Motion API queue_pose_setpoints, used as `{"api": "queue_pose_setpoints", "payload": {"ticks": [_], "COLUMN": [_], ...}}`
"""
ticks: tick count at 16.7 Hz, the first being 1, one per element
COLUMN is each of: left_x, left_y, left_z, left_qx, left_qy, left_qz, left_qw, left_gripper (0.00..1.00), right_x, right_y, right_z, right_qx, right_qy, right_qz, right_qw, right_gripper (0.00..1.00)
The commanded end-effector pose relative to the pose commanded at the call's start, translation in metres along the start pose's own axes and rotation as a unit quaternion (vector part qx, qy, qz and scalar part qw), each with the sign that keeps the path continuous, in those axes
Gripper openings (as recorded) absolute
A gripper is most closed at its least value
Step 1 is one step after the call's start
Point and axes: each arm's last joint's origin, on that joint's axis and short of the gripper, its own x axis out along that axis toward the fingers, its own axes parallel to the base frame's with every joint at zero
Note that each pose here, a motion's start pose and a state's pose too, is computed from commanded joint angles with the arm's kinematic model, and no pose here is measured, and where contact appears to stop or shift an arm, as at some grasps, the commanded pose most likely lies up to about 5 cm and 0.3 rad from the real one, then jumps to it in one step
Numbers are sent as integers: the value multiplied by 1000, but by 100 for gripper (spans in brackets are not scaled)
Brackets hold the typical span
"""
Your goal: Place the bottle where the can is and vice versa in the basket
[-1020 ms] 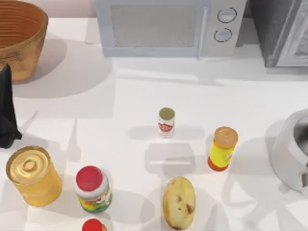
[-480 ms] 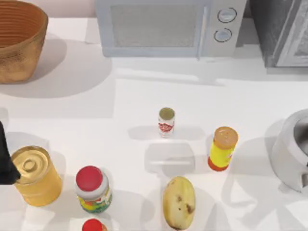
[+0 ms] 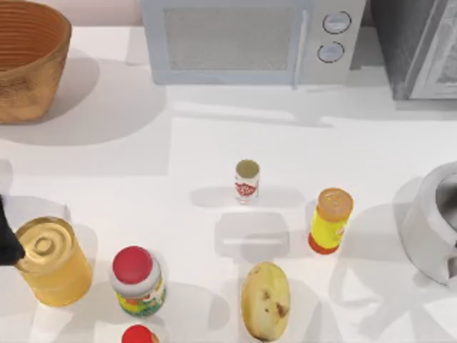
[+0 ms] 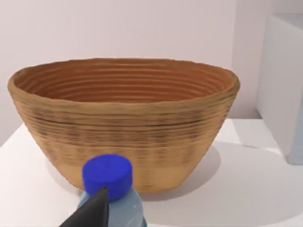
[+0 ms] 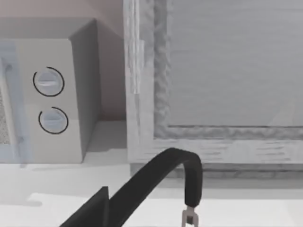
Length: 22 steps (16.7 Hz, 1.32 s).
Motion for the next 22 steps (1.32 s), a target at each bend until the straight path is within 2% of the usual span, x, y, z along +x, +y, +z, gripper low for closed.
{"api": "queue_pose_setpoints", "payload": {"ticks": [6, 11, 17, 22], "left_x": [26, 55, 78, 80], "left_y": [16, 36, 62, 71], "left_z": [3, -9, -45, -78], "left_qx": [4, 7, 7, 4], "left_qy": [17, 36, 59, 76], "left_qz": [31, 40, 32, 6], "left_qw": [999, 999, 998, 997], "left_gripper": [100, 100, 100, 100], "right_x": [0, 0, 0, 0], "right_y": [0, 0, 0, 0], "right_z": [0, 0, 0, 0], "right_qx": [0, 0, 0, 0], "right_qy": [0, 0, 0, 0], "right_qz": [0, 0, 0, 0], "right_qw": [1000, 1000, 1000, 1000], "right_gripper": [100, 100, 100, 100]}}
